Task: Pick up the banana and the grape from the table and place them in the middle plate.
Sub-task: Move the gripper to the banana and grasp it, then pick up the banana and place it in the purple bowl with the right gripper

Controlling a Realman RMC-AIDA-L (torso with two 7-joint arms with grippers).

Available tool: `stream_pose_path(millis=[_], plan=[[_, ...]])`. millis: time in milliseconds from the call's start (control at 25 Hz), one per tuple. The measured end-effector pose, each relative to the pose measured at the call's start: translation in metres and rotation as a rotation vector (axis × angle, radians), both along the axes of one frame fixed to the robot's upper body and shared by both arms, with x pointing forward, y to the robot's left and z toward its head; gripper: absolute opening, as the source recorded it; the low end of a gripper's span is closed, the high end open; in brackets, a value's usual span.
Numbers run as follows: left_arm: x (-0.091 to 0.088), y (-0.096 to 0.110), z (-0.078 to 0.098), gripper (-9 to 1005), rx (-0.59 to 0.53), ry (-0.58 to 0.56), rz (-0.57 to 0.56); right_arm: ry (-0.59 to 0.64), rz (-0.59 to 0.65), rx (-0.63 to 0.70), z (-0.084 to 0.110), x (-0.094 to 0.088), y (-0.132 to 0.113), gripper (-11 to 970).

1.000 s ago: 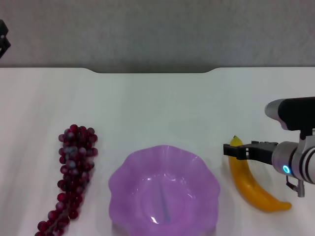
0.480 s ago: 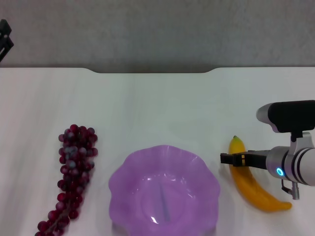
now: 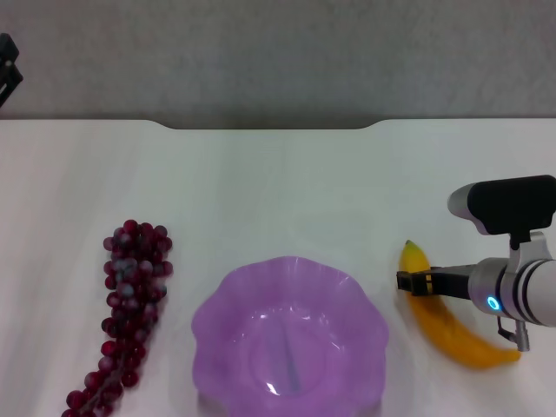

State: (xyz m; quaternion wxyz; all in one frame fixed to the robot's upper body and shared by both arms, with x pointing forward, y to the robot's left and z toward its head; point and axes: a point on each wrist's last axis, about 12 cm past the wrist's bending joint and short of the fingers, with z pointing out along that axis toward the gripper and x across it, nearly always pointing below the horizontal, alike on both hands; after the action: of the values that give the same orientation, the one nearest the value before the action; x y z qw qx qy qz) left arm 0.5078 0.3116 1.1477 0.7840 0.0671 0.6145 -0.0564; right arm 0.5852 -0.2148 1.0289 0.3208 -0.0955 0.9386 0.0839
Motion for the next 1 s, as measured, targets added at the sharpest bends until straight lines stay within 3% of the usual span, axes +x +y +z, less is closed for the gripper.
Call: stream_pose_path(millis=[320,520,880,1000], plan=[[0.000,0.000,0.000,876,0.000,0.001,0.000,-0.001,0.018,-0.018,-0.001,0.000,-0.002,532],[-0.002,0.001,0.000,876,-0.001,0.004,0.005,-0.002,0.039,-0.023,0.003,0.001,0.001,502],[-0.003,0.002,0.000,876,0.004,0.007,0.004,-0.099,0.081,-0.006,0.048,0.004,-0.014,515],[-0.003,0.002,0.000,876,0.005,0.007,0.003,-0.133,0.135,-0.011,0.068,0.004,-0.008,520]])
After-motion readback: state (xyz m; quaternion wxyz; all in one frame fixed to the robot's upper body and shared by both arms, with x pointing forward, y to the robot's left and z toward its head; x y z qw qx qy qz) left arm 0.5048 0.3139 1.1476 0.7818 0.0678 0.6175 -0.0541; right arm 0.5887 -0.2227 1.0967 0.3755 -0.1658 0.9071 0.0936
